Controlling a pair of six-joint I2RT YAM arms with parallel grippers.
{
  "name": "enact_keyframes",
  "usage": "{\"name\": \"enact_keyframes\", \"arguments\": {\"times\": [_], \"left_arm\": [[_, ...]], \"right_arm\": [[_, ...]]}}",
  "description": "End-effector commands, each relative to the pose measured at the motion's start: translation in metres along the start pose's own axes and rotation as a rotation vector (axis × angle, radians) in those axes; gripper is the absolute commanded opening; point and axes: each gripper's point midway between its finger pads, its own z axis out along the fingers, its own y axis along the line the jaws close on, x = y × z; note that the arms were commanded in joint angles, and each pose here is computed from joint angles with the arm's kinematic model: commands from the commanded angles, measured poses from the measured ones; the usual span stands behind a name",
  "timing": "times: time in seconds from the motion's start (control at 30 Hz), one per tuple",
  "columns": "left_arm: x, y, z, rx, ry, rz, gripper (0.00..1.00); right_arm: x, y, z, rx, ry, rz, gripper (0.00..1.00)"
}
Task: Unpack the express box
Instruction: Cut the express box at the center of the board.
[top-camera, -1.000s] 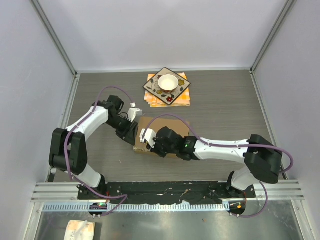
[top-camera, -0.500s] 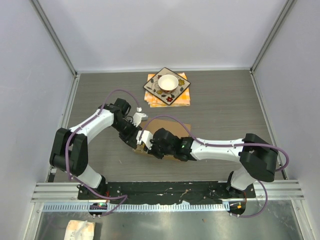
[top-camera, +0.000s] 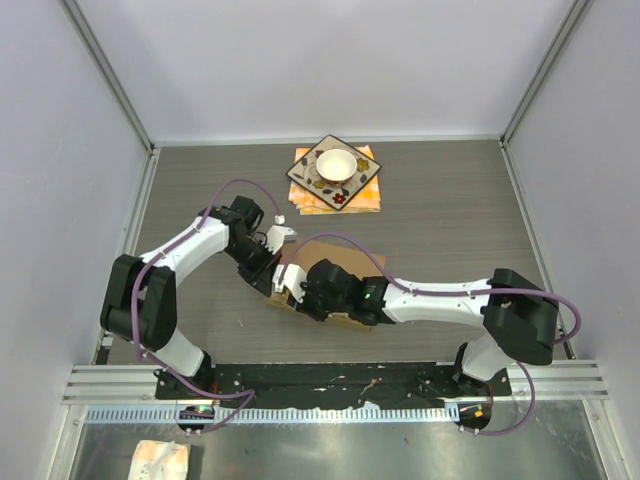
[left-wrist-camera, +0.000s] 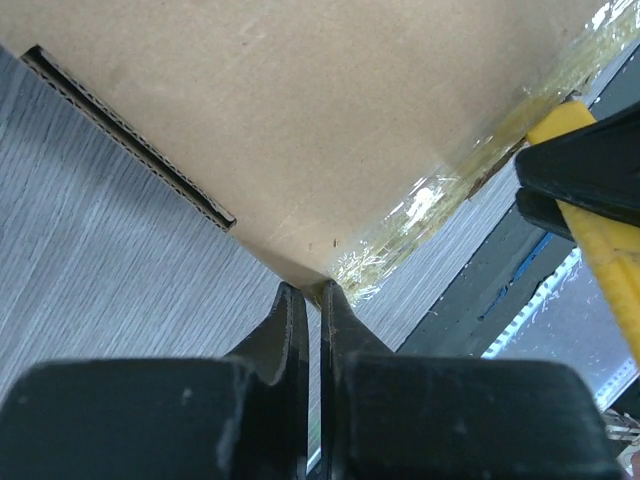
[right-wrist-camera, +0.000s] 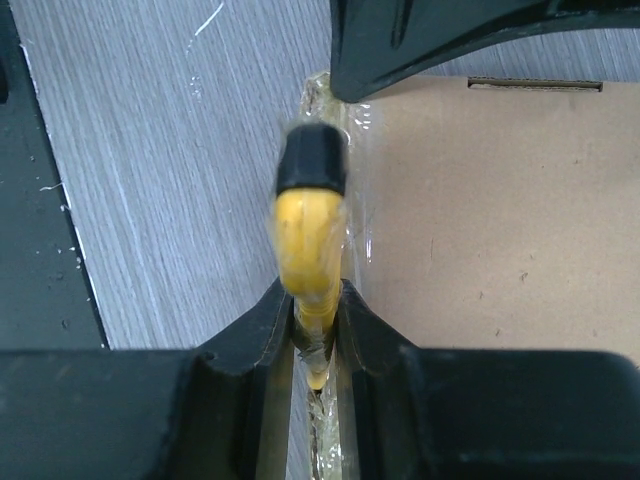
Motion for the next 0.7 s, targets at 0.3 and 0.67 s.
{"name": "enact_keyframes", "arguments": {"times": [0.3,0.67], "left_arm": [[0.023,0.070,0.018,-0.289,0.165,0.088,0.00],[0.023,0.080,0.012,-0.319,0.169,0.088,0.00]], "right_arm": [[0.009,0.003,-0.051,0.026,0.013,0.030,0.01],[0.046,0.004,-0.078,0.083,0.138,0.092,0.01]]}}
